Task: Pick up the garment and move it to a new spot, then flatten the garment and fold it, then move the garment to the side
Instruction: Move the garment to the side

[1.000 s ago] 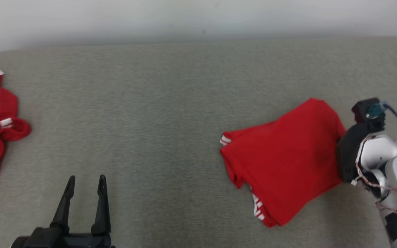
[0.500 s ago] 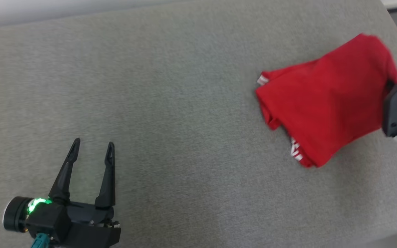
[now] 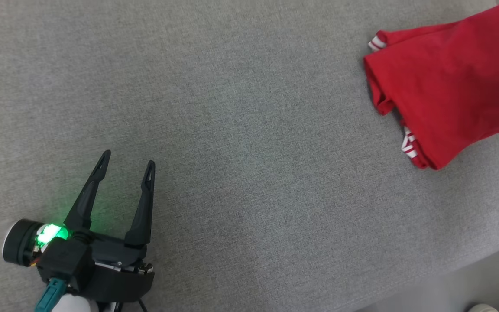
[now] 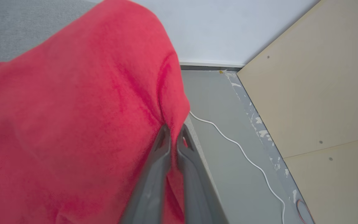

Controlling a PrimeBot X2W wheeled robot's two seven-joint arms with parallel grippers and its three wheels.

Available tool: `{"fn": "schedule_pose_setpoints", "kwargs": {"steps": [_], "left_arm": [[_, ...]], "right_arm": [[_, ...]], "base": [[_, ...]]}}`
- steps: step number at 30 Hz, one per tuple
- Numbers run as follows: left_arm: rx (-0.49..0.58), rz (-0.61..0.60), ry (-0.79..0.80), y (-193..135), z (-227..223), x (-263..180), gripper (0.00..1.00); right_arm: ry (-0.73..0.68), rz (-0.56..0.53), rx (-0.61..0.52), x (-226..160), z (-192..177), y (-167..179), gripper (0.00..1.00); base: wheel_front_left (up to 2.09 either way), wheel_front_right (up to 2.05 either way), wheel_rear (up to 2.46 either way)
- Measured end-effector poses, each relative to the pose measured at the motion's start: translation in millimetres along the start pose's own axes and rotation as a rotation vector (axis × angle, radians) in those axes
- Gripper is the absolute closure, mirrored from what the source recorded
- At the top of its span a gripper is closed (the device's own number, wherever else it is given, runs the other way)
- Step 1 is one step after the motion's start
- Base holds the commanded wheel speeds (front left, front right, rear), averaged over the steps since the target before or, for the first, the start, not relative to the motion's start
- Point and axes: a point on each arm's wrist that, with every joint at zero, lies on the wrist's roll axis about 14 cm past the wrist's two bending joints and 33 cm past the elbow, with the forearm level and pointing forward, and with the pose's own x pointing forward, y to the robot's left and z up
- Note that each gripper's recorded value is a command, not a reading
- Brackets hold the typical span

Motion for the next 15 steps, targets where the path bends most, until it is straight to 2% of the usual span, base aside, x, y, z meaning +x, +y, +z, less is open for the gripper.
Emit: {"fn": "schedule_pose_setpoints", "kwargs": {"steps": [3,9,10,11,13,15], "left_arm": [[-0.007,-0.016,0.006,-2.0,-6.5,4.5,0.0],[-0.006,-0.019,0.006,-0.2,-7.5,5.8,0.0],[-0.004,-0.015,0.005,0.9,-7.0,5.1,0.0],[-0.002,-0.01,0.005,2.2,-6.3,4.5,0.0],[-0.001,0.0,0.002,4.0,-3.9,3.3,0.0],[-0.001,0.007,0.0,5.0,-2.2,2.6,0.0]], "right_arm": [[-0.028,-0.037,-0.023,3.3,1.9,-10.7,1.0],[-0.046,-0.043,-0.045,7.9,2.1,-9.5,1.0],[-0.048,-0.047,-0.043,8.2,2.0,-10.7,0.96],[-0.047,-0.048,-0.037,8.6,1.2,-10.5,0.69],[-0.052,-0.049,-0.035,7.8,0.4,-9.4,0.0],[-0.059,-0.052,-0.033,6.9,1.3,-10.1,0.0]], "base": [[0.0,0.0,0.0],[0.0,0.0,0.0],[0.0,0.0,0.0],[0.0,0.0,0.0],[0.0,0.0,0.0],[0.0,0.0,0.0]]}}
